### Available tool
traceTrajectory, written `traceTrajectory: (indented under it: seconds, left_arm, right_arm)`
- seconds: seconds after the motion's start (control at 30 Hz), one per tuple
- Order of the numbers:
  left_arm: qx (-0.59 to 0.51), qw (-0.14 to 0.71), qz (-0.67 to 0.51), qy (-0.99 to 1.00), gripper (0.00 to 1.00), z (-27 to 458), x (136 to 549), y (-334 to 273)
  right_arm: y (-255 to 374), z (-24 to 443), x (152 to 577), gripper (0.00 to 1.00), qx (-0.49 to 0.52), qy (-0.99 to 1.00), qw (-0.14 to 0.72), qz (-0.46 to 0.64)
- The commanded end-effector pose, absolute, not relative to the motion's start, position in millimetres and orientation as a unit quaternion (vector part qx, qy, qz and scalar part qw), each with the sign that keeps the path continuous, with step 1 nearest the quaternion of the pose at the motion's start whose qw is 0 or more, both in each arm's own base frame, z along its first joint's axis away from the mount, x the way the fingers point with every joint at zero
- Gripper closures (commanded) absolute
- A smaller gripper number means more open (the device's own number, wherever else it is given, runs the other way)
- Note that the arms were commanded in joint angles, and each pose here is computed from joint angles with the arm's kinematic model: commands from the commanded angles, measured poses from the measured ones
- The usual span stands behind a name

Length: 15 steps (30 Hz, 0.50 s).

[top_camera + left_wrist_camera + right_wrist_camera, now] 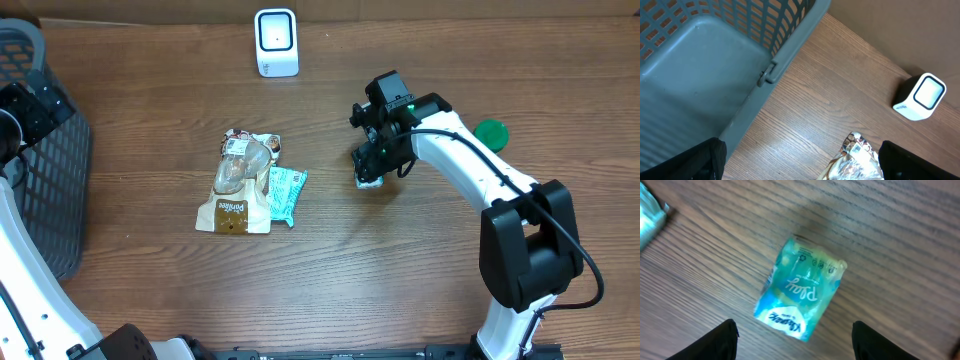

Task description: Scan the item barcode

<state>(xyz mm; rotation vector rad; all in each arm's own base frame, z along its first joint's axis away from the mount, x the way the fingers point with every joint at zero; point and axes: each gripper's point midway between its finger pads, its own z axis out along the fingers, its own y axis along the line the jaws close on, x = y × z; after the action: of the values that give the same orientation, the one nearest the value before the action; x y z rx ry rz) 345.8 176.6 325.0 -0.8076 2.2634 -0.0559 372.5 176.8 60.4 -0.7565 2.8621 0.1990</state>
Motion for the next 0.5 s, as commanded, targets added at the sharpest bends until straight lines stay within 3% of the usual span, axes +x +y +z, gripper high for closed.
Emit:
traceTrajectory:
  seconds: [0.0,0.1,0.23,0.3,0.4,0.47]
  left_arm:
    - [-0.304,0.365,-0.016,0.880,0.00,328,346,177]
    - [-0.304,0.365,-0.016,0.880,0.00,328,346,177]
    - [-0.304,0.365,-0.016,0.880,0.00,328,346,177]
    - [-0.304,0.365,-0.016,0.880,0.01,328,346,177]
    - [-0.304,0.365,-0.016,0.880,0.01,328,346,177]
    - [-0.304,0.365,-0.016,0.880,0.01,328,346,177]
  right_arm:
    - [181,82,379,0.26,-0.152,0.978,0.087,0.109]
    - [184,82,365,0.23,-0.055,0.985,0.040,0.158]
    - [183,64,353,0.31,0.040,0.985,0.005,0.167]
    - [178,52,356,0.38,0.076,0.985,0.012,0.155]
    - [170,33,361,0.56,0.109,0.983,0.031,0.142]
    - [166,28,361,0.59,0.117,0.982,0.034,0.141]
